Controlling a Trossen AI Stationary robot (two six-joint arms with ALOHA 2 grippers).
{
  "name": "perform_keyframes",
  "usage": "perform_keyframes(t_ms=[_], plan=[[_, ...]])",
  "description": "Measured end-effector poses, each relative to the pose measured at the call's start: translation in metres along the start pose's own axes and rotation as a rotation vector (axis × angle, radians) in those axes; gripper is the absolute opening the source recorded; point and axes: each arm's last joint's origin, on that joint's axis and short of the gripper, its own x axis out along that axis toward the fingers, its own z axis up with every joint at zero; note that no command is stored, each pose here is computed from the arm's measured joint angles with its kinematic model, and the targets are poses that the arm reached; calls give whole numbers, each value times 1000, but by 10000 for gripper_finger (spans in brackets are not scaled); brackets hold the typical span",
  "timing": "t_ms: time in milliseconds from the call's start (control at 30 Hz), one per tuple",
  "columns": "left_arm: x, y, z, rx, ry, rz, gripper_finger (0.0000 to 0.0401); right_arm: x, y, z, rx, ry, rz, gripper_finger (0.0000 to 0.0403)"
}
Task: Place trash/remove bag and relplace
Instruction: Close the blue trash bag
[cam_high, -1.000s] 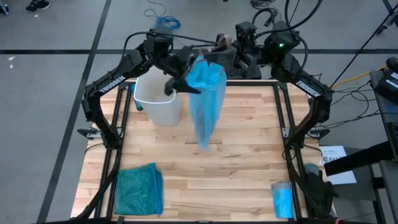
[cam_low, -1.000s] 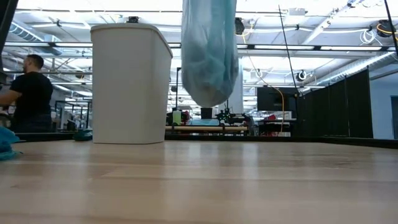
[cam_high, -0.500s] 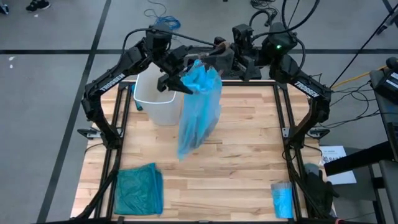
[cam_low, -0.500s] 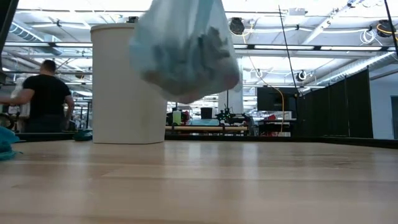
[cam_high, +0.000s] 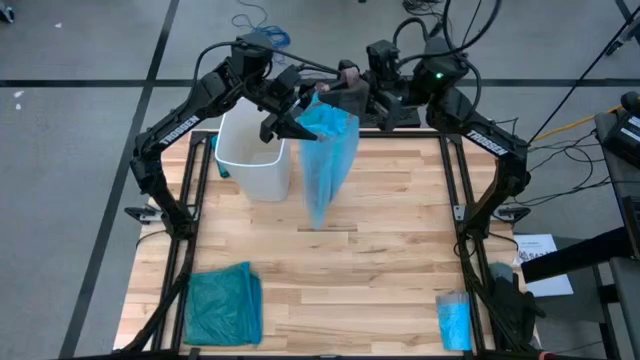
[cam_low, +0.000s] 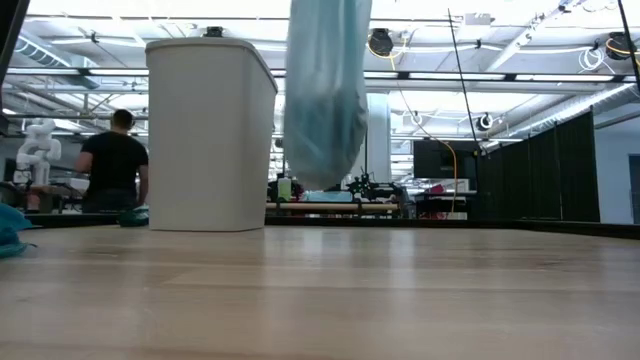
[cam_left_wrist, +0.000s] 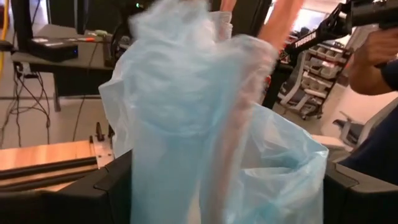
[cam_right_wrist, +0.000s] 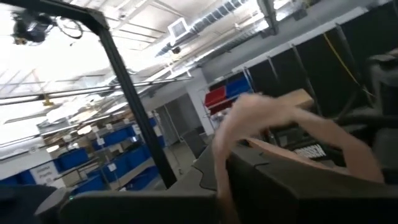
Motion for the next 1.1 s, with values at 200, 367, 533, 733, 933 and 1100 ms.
perform_keyframes(t_ms=[200, 367, 533, 733, 933, 1100], plan=[[3, -2, 1, 33, -2, -6, 311, 0, 8, 7, -118, -31, 128, 0], [9, -5, 2, 64, -7, 7, 311, 2, 6, 4, -132, -18, 131, 0], [9, -6, 4, 41, -15, -30, 311, 2, 6, 4, -117, -7, 143, 0], [6, -12, 3, -27, 1, -278, 311, 2, 6, 4, -112, -4, 147, 0], [-9, -2, 2, -24, -9, -210, 311, 3, 3, 2, -95, 5, 131, 0], [-28, 13, 3, 9, -30, 31, 311, 15, -22, -15, -50, 55, 80, 0]])
